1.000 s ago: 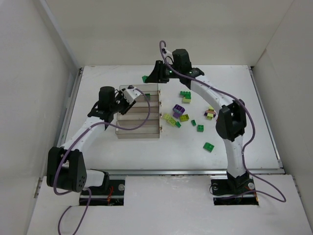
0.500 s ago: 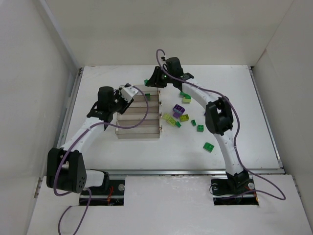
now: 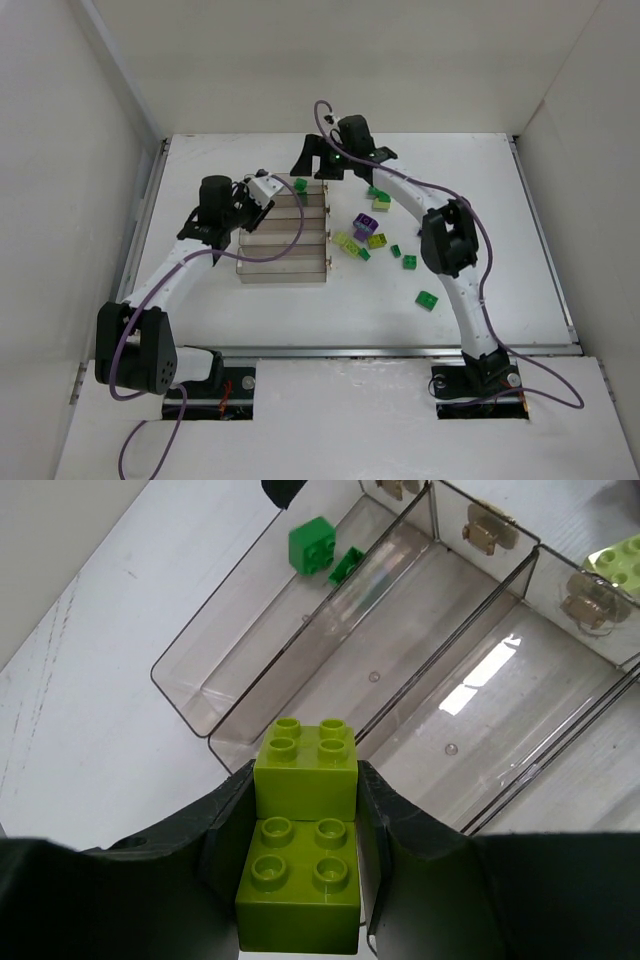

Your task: Sort the legos into containers by color

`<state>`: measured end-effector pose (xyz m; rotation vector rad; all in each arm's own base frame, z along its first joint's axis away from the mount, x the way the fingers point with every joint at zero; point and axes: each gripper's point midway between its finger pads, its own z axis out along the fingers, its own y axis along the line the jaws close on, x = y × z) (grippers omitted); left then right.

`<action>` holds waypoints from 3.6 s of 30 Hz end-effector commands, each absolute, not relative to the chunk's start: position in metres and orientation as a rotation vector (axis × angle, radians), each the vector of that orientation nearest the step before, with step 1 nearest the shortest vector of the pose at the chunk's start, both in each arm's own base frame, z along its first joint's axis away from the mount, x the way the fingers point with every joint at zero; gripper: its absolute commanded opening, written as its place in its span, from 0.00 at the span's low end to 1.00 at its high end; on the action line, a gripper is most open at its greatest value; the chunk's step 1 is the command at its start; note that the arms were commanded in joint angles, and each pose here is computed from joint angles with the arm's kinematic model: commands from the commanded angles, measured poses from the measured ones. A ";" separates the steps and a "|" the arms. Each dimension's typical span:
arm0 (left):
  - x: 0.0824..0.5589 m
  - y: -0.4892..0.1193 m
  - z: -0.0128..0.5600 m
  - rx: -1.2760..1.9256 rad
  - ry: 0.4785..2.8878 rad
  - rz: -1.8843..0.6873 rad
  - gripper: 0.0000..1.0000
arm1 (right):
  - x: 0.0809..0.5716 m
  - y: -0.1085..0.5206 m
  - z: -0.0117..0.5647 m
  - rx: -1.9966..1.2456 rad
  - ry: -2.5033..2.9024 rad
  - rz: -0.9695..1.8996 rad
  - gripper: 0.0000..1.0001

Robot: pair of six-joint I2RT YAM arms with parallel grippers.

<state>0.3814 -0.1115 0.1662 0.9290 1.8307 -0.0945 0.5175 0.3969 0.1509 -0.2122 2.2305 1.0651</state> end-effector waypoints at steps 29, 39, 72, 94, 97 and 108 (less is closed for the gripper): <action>0.372 -0.190 0.287 1.184 1.254 -0.355 0.00 | 0.385 0.426 0.294 -0.787 1.925 1.334 0.68; 0.374 -0.188 0.286 1.167 1.272 -0.346 0.39 | 0.380 0.426 0.302 -0.810 1.885 1.356 0.00; 0.374 -0.164 0.263 1.145 1.411 -0.337 0.00 | 0.395 0.415 0.281 -0.724 1.995 1.274 0.00; 0.374 -0.097 0.177 0.919 1.804 -0.170 0.00 | 0.476 0.379 0.184 -0.435 2.231 1.033 0.01; 0.381 -0.094 0.182 0.885 1.784 -0.146 0.00 | 0.473 0.394 0.165 -0.470 2.257 0.990 0.08; 0.386 -0.095 0.182 0.872 1.759 -0.141 0.00 | 0.468 0.401 0.144 -0.503 2.288 0.960 0.74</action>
